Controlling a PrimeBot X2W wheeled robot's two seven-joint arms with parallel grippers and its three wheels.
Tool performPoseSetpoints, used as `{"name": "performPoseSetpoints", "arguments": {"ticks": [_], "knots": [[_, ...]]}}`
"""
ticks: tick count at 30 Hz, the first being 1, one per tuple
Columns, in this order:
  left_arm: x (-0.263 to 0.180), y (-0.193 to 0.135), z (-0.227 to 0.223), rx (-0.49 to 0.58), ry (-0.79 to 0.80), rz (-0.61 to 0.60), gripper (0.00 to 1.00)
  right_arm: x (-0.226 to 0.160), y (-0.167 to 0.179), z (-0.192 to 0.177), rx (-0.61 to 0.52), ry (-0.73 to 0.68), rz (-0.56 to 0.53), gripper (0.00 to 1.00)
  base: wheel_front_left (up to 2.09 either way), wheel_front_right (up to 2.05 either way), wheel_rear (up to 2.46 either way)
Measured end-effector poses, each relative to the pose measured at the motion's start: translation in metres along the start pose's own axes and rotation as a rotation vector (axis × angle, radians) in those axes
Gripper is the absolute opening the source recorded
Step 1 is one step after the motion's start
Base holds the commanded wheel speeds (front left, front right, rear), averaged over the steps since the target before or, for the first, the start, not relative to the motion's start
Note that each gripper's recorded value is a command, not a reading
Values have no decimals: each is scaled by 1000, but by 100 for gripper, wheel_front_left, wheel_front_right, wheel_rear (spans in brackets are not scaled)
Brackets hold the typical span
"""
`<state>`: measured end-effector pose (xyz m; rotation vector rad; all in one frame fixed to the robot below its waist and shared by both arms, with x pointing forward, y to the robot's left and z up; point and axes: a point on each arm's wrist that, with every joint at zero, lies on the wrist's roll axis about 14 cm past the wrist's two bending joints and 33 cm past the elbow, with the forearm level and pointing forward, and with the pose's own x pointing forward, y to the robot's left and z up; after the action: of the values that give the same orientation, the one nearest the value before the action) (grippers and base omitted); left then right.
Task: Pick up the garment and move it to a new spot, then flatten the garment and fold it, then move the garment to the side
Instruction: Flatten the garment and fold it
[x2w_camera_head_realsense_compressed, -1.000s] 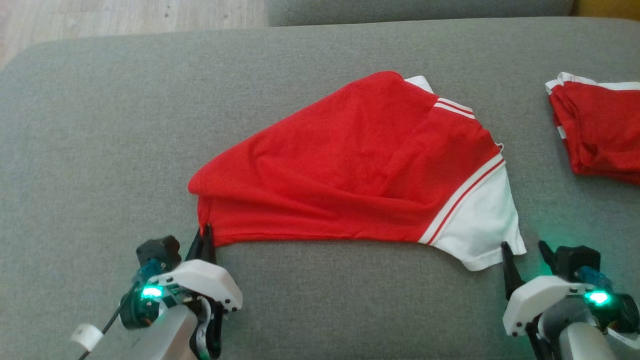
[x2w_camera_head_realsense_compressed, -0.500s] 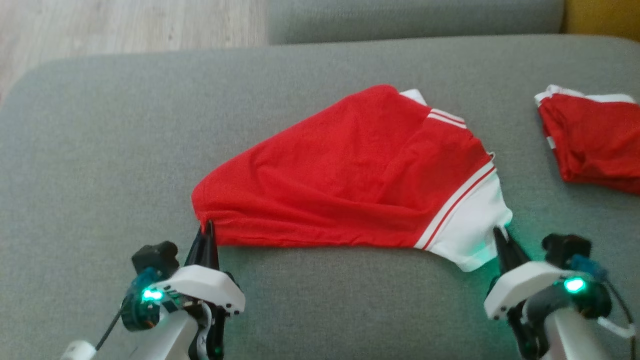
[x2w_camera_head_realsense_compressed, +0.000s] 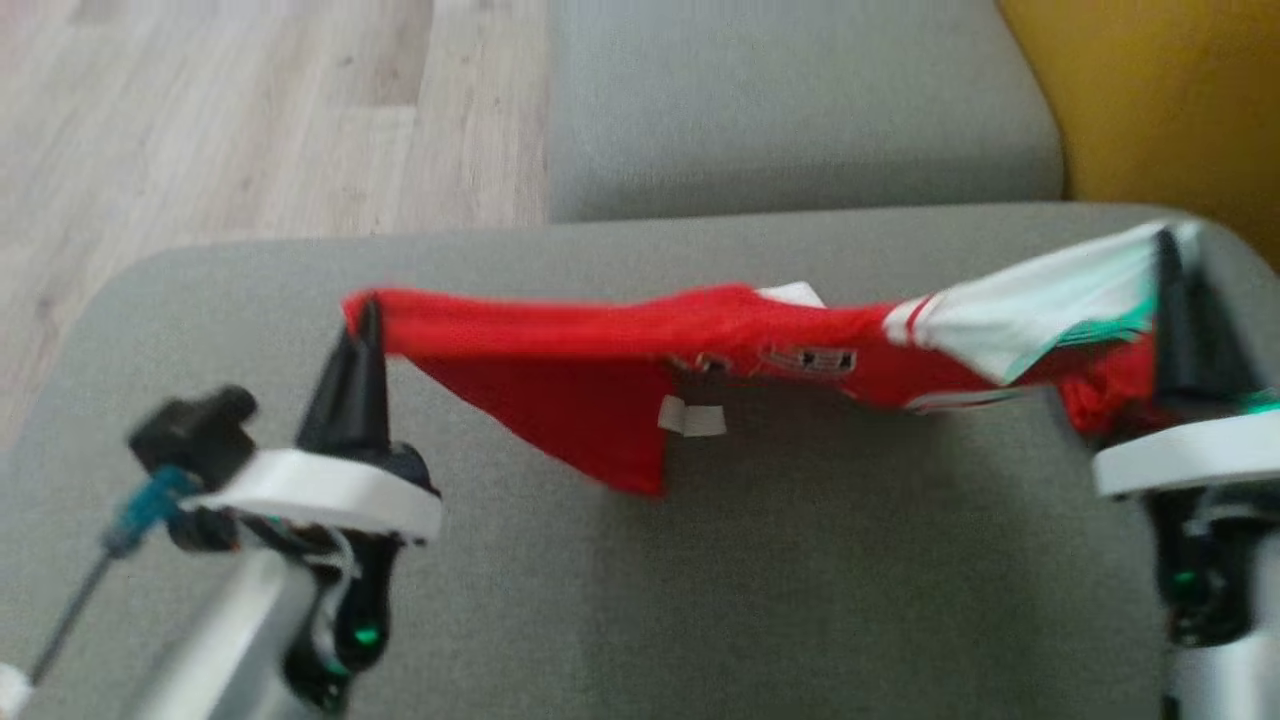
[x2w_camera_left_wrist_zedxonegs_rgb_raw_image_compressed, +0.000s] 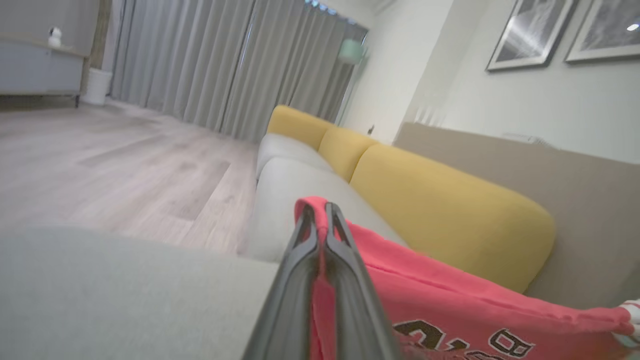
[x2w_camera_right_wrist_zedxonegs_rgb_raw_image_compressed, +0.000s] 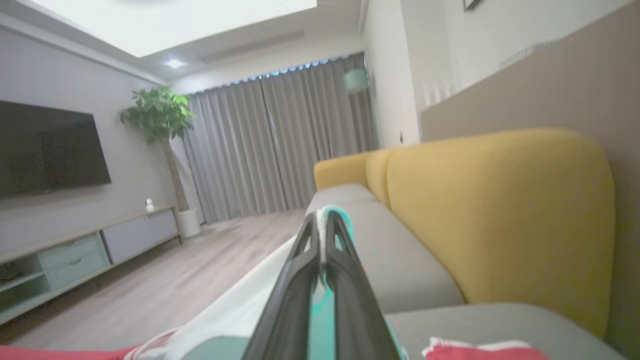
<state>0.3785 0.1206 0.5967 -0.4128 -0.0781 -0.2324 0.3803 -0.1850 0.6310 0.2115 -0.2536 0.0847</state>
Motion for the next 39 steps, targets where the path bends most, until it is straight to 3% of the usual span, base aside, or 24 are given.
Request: {"name": "performPoseSetpoints", "arguments": {"ticks": [7,12,18,25,33,39], "knots": [[-13,-56,119,111,-245,-178,0,-15,15,100,-16,-248,46,0,0,0,0],[-16,-89,152,168,-266,-279,0,-19,24,137,-17,-330,78,0,0,0,0],[11,-80,141,210,-162,-265,0,2,27,136,-30,-282,87,0,0,0,0],[78,-30,100,242,19,-152,0,77,25,91,-48,-128,81,0,0,0,0],[174,8,125,411,-33,-55,0,178,25,111,-180,-252,58,0,0,0,0],[235,17,129,505,-110,-39,0,221,10,101,-258,-264,33,0,0,0,0]]}}
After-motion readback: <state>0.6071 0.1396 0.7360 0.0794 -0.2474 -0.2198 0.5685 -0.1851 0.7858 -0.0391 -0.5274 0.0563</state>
